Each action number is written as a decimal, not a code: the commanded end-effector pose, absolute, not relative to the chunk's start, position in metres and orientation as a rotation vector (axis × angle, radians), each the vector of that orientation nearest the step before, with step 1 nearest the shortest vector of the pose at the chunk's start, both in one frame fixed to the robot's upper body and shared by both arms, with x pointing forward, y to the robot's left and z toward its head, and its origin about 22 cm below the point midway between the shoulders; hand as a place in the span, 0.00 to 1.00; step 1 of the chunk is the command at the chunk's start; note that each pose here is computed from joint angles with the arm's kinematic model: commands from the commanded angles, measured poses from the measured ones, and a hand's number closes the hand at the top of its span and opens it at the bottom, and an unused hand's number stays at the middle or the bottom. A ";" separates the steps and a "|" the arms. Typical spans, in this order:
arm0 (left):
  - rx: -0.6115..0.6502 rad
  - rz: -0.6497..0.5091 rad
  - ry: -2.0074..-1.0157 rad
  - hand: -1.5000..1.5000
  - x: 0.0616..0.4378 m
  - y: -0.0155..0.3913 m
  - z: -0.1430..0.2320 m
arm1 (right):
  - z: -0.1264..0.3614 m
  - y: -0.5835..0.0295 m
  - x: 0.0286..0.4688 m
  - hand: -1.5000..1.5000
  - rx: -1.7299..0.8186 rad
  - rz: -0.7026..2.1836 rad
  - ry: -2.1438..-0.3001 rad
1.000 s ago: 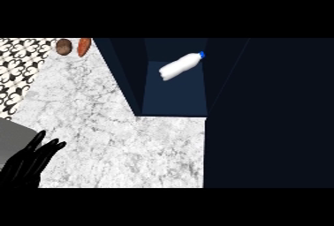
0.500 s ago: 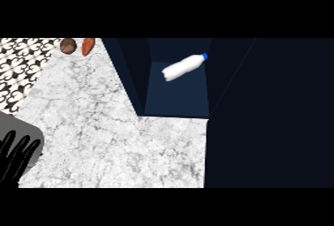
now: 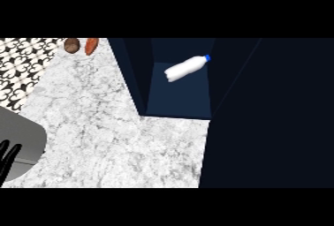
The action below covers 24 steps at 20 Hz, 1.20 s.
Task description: Pick up the bottled water, place it into the cabinet and close the cabinet
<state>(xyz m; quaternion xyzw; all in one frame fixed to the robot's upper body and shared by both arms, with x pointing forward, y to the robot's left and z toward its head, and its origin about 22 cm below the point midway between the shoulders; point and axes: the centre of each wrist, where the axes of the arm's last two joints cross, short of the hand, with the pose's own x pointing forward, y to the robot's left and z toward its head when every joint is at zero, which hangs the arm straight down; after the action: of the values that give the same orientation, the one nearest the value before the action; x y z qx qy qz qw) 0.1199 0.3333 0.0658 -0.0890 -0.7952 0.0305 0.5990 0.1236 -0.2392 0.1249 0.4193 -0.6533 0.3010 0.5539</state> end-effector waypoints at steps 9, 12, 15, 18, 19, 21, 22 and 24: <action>-0.207 0.045 -1.849 0.00 0.112 0.362 0.076 | 0.168 -0.182 0.127 1.00 0.921 0.818 -1.629; -0.214 0.031 -1.858 0.00 0.112 0.368 0.078 | 0.172 -0.166 0.137 1.00 0.938 0.801 -1.637; -0.221 0.026 -1.862 0.00 0.109 0.374 0.078 | 0.176 -0.151 0.148 1.00 0.941 0.774 -1.637; -0.217 0.018 -1.867 0.00 0.109 0.381 0.082 | 0.177 -0.133 0.160 1.00 0.954 0.701 -1.628; -0.214 0.023 -1.859 0.00 0.106 0.381 0.080 | 0.176 -0.126 0.160 1.00 0.962 0.704 -1.603; -0.236 0.010 -1.873 0.00 0.108 0.385 0.085 | 0.185 -0.113 0.168 1.00 0.961 0.771 -1.565; -0.238 0.012 -1.864 0.00 0.107 0.386 0.083 | 0.186 -0.103 0.172 1.00 0.983 0.784 -1.549; -0.268 -0.007 -1.875 0.00 0.107 0.390 0.086 | 0.185 -0.085 0.183 1.00 1.000 0.851 -1.449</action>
<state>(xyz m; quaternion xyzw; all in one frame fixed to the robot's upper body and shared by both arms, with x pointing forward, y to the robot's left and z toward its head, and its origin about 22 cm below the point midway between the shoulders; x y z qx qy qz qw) 0.1073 0.3828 0.0826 -0.1044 -0.8022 0.0060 0.5878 0.1841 -0.1286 0.1752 0.3886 -0.6533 0.3415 0.5527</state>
